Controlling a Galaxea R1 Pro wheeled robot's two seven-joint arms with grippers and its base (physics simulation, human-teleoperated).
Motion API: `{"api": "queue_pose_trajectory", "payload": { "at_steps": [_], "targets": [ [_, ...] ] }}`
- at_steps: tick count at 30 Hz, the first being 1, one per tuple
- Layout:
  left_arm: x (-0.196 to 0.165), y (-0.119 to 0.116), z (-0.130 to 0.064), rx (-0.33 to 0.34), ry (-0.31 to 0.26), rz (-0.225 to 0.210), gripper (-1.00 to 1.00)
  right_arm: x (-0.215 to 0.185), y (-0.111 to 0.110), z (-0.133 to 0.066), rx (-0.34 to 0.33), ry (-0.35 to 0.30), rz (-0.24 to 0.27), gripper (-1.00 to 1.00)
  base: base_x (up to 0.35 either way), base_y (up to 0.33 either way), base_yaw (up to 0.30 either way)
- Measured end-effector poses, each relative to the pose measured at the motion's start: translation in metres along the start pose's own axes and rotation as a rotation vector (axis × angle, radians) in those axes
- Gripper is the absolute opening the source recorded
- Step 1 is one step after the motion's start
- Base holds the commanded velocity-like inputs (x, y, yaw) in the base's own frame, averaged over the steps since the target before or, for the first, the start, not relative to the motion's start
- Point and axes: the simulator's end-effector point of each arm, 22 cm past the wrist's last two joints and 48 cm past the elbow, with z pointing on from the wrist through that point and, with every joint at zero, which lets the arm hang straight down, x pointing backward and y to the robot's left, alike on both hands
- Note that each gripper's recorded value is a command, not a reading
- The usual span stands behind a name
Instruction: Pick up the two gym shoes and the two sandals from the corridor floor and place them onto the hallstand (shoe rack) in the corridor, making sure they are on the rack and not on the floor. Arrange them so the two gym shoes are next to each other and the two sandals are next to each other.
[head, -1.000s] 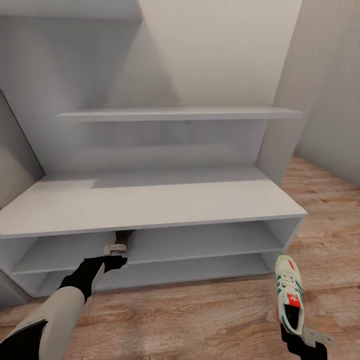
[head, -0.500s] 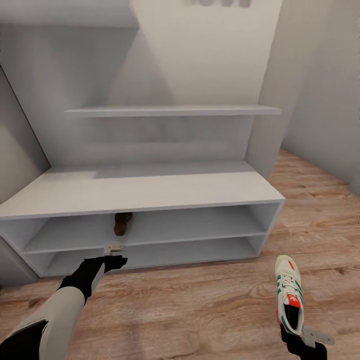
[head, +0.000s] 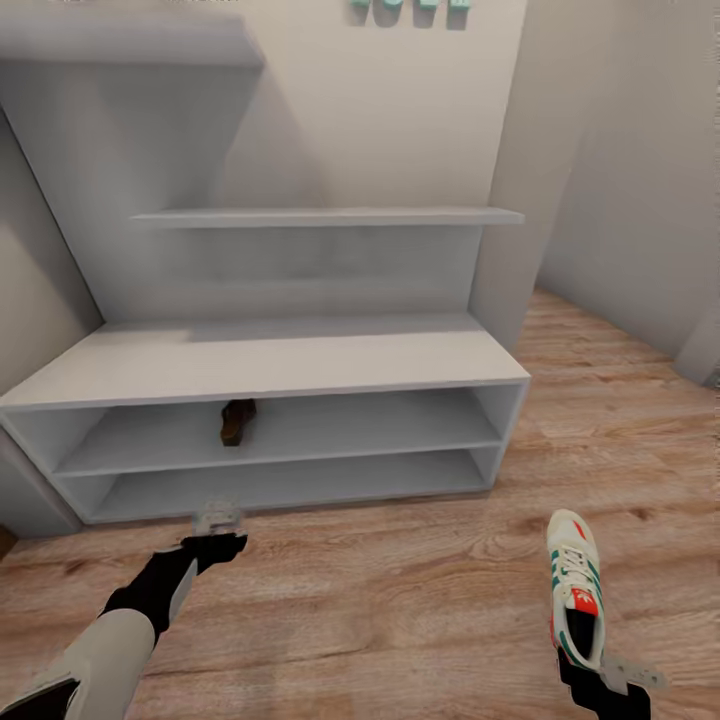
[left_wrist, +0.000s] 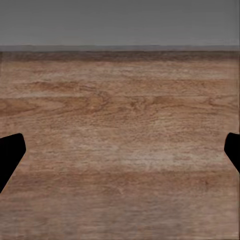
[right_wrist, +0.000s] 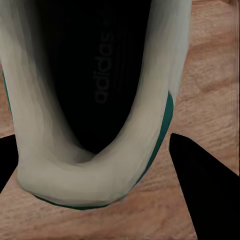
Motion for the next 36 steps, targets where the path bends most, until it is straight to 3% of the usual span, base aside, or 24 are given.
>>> {"api": "queue_pose_trajectory", "payload": {
  "at_steps": [3,17,27,36],
  "targets": [
    [0.06,0.012,-0.006,-0.01,-0.008,-0.014,1.0,0.0,0.002,0.0,-0.003,0.0,0.0,-1.0,-0.273,-0.17,0.061],
    [0.158,0.04,-0.035,-0.039,-0.055,0.037,1.0,0.001,0.003,0.0,-0.008,0.001,-0.002,-1.0,-0.076,-0.045,0.234],
    [0.192,0.036,-0.052,0.009,-0.09,0.04,1.0,0.001,0.004,0.0,-0.01,0.001,-0.002,-1.0,-0.002,-0.001,0.273],
    [0.198,0.03,-0.059,0.106,-0.092,-0.005,1.0,0.001,0.005,-0.001,-0.012,0.003,-0.004,-1.0,0.0,0.0,0.241]
  ]
}}
